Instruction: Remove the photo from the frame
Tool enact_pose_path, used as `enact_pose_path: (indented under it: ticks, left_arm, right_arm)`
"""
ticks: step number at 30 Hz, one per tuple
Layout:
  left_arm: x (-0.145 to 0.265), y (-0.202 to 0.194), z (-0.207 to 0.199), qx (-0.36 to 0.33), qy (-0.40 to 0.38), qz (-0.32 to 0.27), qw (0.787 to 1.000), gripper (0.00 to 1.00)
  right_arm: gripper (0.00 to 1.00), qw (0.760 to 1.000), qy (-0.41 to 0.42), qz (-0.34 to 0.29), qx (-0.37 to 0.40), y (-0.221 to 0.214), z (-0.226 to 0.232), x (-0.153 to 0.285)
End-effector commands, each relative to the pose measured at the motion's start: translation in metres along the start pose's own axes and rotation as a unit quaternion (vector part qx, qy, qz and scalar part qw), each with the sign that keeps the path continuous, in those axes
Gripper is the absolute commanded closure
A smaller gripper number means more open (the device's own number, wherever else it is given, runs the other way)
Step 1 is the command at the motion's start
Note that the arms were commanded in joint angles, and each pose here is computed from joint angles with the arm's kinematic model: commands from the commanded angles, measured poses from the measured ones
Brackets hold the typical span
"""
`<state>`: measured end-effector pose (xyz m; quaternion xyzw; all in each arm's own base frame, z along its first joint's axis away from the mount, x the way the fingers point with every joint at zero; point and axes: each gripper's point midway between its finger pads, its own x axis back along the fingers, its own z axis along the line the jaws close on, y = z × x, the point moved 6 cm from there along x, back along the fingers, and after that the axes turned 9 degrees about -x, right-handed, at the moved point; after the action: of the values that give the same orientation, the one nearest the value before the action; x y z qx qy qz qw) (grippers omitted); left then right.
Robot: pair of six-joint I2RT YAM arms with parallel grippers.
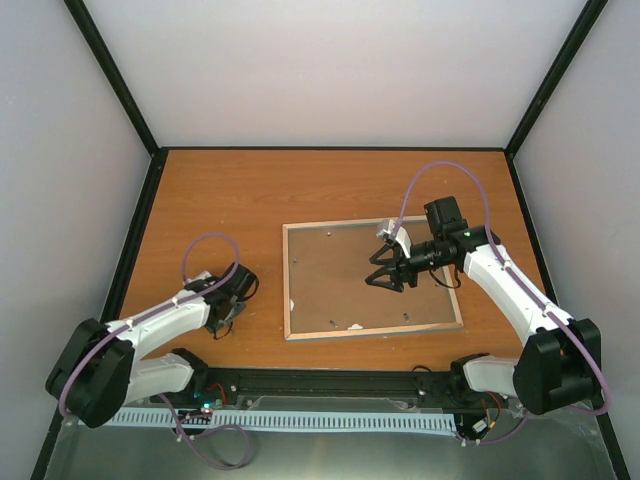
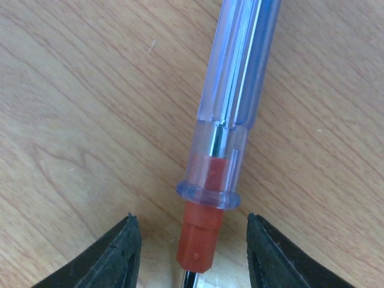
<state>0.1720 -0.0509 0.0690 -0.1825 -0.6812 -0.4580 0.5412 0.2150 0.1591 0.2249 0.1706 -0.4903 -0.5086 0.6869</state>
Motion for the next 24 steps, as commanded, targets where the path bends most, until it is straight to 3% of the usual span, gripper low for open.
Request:
enact_pose_path:
  ticks: [1, 5, 9, 14, 19, 22, 24]
  left_arm:
    - [0.004, 0.004, 0.004, 0.022, 0.004, -0.01, 1.0, 0.49]
    - [0.018, 0.013, 0.002, 0.025, -0.009, -0.02, 0.999, 0.44]
    - [0.055, 0.033, -0.016, 0.003, -0.089, -0.033, 0.995, 0.33]
    - [0.108, 0.066, -0.028, -0.025, -0.16, -0.1, 0.982, 0.3]
    - [0.13, 0.076, -0.056, -0.111, -0.279, -0.165, 0.939, 0.27]
    - [0.127, 0.058, -0.075, -0.191, -0.375, -0.171, 0.891, 0.25]
    - [0.124, 0.049, -0.082, -0.201, -0.424, -0.173, 0.866, 0.25]
  right_arm:
    - [0.31, 1.0, 0.001, -0.002, 0.005, 0.001, -0.001, 0.0]
    - [0.33, 0.999, -0.036, 0.011, 0.008, -0.002, -0.009, 0.0]
    - [0.35, 0.996, -0.072, 0.044, 0.025, -0.007, -0.013, 0.004]
    - [0.36, 0.986, -0.106, 0.114, 0.064, -0.027, -0.01, 0.003]
    - [0.38, 0.96, -0.128, 0.208, 0.134, -0.061, -0.002, -0.017]
    - [0.38, 0.941, -0.139, 0.259, 0.171, -0.083, 0.0, -0.031]
    - [0.39, 0.929, -0.143, 0.286, 0.186, -0.096, 0.0, -0.039]
